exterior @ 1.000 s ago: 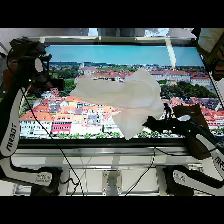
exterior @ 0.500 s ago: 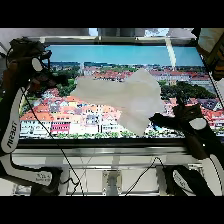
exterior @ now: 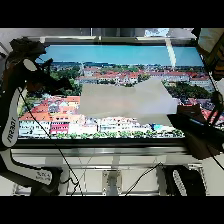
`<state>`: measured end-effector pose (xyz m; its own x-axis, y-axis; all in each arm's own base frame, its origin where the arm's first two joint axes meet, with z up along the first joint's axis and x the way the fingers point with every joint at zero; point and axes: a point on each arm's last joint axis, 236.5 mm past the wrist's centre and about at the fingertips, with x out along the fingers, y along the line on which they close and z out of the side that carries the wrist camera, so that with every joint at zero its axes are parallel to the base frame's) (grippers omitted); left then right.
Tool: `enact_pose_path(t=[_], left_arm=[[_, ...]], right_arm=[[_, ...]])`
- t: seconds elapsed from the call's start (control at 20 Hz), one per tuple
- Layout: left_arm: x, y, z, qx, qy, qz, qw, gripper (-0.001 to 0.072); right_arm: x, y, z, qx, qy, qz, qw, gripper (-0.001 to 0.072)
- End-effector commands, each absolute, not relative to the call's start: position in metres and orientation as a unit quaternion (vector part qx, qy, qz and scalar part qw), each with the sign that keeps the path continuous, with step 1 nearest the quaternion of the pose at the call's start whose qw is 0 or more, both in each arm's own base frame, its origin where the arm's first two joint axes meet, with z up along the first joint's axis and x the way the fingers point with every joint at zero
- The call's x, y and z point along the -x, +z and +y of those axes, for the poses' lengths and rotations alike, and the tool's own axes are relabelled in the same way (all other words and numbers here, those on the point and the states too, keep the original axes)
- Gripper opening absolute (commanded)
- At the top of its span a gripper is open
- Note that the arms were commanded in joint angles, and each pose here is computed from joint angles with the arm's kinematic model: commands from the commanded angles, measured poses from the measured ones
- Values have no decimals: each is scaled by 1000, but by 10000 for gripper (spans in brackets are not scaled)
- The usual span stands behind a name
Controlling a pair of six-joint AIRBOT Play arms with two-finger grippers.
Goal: Fold the shirts.
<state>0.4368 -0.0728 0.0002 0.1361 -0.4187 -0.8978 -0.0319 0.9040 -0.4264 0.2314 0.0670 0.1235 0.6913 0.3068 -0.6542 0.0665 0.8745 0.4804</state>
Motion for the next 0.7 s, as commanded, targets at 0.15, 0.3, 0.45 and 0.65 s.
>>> enact_pose_path(t=[0.15,0.3,0.45,0.65], left_arm=[[-329,-22,-117,160,-241,767,572,686],[-303,-42,-143,167,-265,780,541,686],[-295,-68,-150,144,-249,785,549,686],[-304,-89,-152,116,-245,765,585,685]], right_arm=[[-206,130,40,-210,8,403,891,27],[-206,130,40,-211,9,402,891,26],[-206,131,41,-213,11,401,891,27],[-206,131,44,-216,16,402,890,26]])
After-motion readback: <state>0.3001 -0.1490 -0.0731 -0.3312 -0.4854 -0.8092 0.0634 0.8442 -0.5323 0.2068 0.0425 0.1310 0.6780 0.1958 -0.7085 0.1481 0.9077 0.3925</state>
